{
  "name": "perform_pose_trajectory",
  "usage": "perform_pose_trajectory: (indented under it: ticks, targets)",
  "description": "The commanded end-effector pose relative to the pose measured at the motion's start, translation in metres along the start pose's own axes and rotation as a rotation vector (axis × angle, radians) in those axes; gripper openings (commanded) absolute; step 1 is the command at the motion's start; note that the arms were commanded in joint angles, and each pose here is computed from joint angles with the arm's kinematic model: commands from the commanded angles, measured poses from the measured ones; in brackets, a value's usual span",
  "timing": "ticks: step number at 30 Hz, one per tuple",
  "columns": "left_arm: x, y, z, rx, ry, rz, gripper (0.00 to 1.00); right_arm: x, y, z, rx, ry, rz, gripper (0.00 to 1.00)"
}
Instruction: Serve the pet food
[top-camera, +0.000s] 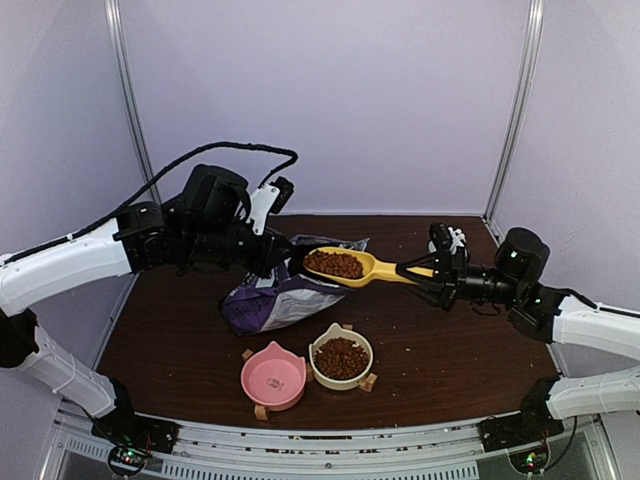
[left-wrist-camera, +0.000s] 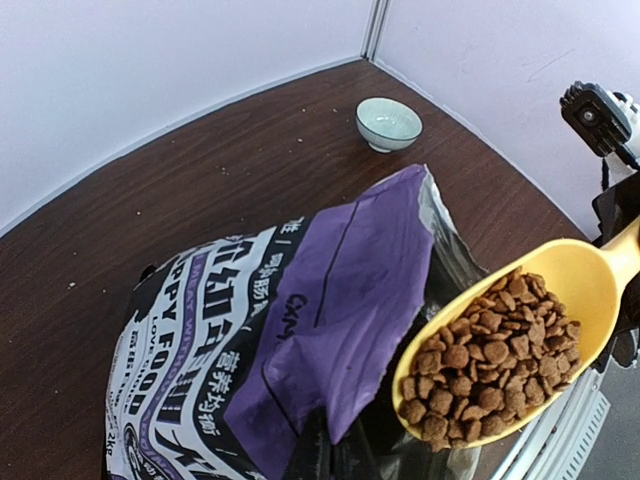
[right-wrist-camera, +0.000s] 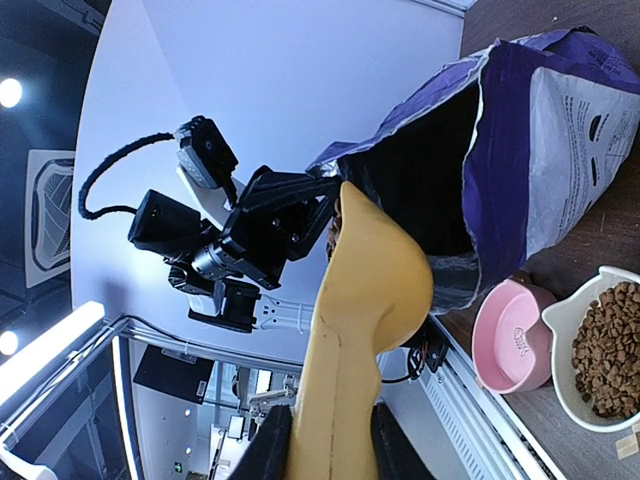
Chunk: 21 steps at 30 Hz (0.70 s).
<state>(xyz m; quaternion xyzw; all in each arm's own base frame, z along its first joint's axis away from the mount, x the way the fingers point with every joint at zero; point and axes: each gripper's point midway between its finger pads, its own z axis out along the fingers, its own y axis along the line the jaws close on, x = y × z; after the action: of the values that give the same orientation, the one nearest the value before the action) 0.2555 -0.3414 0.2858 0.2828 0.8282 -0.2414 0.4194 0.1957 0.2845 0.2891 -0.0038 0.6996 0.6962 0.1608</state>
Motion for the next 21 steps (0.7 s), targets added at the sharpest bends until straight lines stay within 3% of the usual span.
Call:
perform_pose_trajectory:
  ticks: [1, 10, 21]
  targets:
    - [-0.02, 0.009, 0.004, -0.039, -0.06, -0.039, 0.0, 0.0, 0.037, -0.004, -0.07, 0.003, -0.074, 0.18]
    - [-0.008, 0.035, 0.009, -0.115, -0.02, -0.077, 0.0, 0.01, 0.044, 0.0, -0.052, 0.028, -0.081, 0.19]
    - [0.018, 0.103, -0.01, -0.274, 0.005, -0.126, 0.0, 0.048, 0.042, 0.025, -0.024, 0.145, -0.08, 0.19]
